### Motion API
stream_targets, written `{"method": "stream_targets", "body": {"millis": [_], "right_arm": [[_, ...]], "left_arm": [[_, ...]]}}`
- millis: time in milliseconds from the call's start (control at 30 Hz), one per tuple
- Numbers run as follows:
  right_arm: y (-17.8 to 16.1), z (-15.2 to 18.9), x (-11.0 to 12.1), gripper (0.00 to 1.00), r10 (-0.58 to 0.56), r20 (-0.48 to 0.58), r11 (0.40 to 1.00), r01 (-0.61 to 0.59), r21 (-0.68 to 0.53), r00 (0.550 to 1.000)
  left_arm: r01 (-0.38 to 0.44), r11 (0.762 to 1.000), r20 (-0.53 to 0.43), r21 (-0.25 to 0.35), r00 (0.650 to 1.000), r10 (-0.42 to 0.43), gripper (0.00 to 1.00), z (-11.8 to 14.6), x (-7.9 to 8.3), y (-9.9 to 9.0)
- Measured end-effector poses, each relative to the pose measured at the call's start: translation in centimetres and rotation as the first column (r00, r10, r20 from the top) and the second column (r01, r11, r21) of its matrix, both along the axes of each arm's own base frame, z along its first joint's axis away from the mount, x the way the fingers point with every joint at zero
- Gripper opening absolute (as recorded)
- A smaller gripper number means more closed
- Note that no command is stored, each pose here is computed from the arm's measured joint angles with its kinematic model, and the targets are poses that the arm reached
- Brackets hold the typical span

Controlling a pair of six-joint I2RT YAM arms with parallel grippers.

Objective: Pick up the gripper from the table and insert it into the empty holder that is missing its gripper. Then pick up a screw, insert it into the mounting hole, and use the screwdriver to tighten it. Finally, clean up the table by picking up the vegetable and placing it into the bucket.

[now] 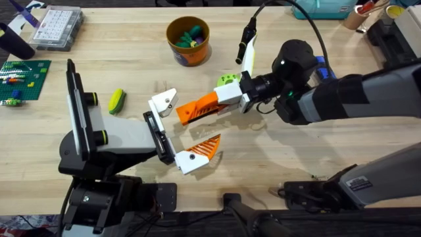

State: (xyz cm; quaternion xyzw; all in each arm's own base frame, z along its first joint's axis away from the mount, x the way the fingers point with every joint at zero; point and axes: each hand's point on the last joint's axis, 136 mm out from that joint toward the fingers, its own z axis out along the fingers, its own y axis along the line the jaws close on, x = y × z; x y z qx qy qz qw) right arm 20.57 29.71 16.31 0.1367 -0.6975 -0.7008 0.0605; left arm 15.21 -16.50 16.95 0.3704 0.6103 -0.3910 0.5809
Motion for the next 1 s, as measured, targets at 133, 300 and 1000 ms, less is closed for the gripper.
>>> {"method": "stream_targets", "body": {"millis": [133, 300, 1000], "right_arm": [[0.0, -0.2, 0.0, 0.023, -0.001, -0.019, 1.0, 0.001, -0.01, 1.0], [-0.2, -0.2, 0.3, 0.023, -0.014, -0.018, 1.0, 0.014, -0.009, 1.0], [-0.3, 1.9, 0.4, 0.024, -0.018, -0.008, 0.999, 0.018, 0.036, 1.0]], "left_arm": [[0.0, 1.0, -0.007, 0.001, 1.0, 0.0, 0.986, -0.1, 0.0, 0.0], [0.0, 1.0, -0.008, 0.001, 1.0, 0.0, 0.986, -0.1, 0.0, 0.0], [0.0, 1.0, -0.008, 0.001, 1.0, 0.0, 0.986, -0.1, 0.0, 0.0]]}}
